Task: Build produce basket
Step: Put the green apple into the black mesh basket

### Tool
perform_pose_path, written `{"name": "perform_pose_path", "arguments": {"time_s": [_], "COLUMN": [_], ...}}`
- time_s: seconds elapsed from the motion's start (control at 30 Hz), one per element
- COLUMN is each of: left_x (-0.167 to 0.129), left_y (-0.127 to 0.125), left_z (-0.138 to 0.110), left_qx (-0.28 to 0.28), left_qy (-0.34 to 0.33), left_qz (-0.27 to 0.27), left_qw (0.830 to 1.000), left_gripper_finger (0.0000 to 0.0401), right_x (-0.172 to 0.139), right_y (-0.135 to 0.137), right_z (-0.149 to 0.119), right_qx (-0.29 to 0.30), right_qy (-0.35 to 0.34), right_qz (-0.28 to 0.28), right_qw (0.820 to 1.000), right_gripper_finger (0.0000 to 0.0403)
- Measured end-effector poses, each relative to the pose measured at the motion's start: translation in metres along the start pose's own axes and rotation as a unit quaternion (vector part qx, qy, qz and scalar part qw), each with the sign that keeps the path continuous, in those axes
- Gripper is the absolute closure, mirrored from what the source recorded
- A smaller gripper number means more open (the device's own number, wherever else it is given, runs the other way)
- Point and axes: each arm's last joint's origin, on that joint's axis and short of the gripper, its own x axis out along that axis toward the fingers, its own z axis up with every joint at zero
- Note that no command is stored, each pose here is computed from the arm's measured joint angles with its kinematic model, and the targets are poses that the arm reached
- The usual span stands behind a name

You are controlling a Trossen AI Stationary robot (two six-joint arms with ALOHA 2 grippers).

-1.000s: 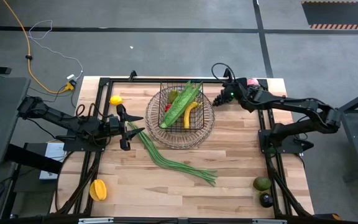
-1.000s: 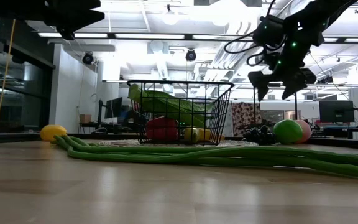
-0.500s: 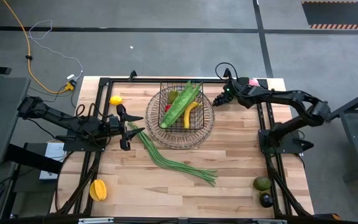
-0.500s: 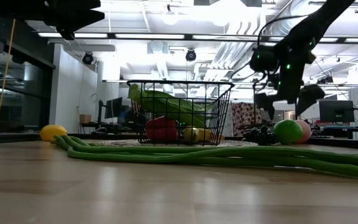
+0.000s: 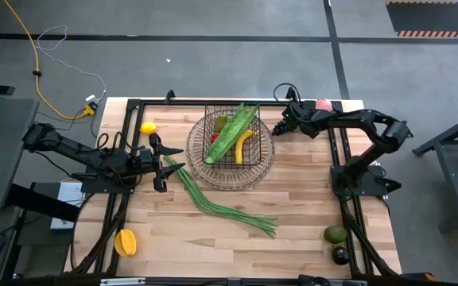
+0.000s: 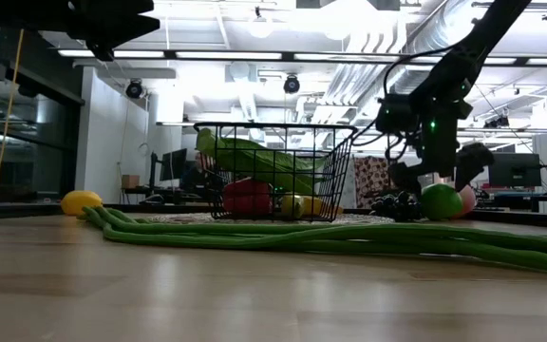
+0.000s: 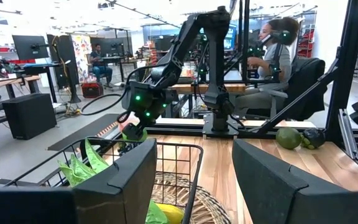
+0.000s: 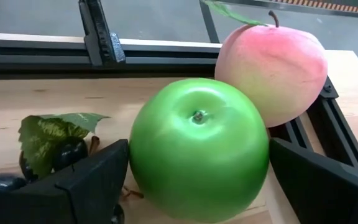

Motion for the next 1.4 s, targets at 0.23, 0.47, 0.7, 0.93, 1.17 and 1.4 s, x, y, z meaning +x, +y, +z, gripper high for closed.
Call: {"name": "perform_pose_path", "arguments": {"time_s": [0.23,0.47,0.7,0.93,1.17,1.4], "left_x": [0.000,0.000,0.000,0.000,0.000,0.000], "left_y": [0.000,0.000,0.000,0.000,0.001,0.001], "left_z": [0.000,0.000,0.000,0.000,0.000,0.000], "left_qx": [0.000,0.000,0.000,0.000,0.000,-0.003], "left_qy": [0.000,0.000,0.000,0.000,0.001,0.001], "left_qz": [0.000,0.000,0.000,0.003,0.009,0.010], "left_qw": [1.000,1.000,1.000,1.000,1.000,1.000], "left_gripper_finger": [0.0201,0.0201,0.0201,0.0201,0.0201,0.0201], "right_x": [0.004,0.003,-0.027,-0.098,-0.177,-0.215], "right_y": [-0.002,-0.003,-0.008,-0.024,-0.035,-0.020], "right_z": [0.002,0.003,0.010,0.019,0.006,-0.026], "right_qx": [0.006,-0.008,-0.020,-0.026,-0.053,-0.078], "right_qy": [0.007,0.012,-0.006,-0.099,-0.189,-0.248], "right_qz": [-0.003,0.004,0.063,0.189,0.397,0.553], "right_qw": [1.000,1.000,0.998,0.977,0.896,0.791], "right_gripper_finger": [0.0035,0.0072,0.0097,0.0099,0.0100,0.0100]}}
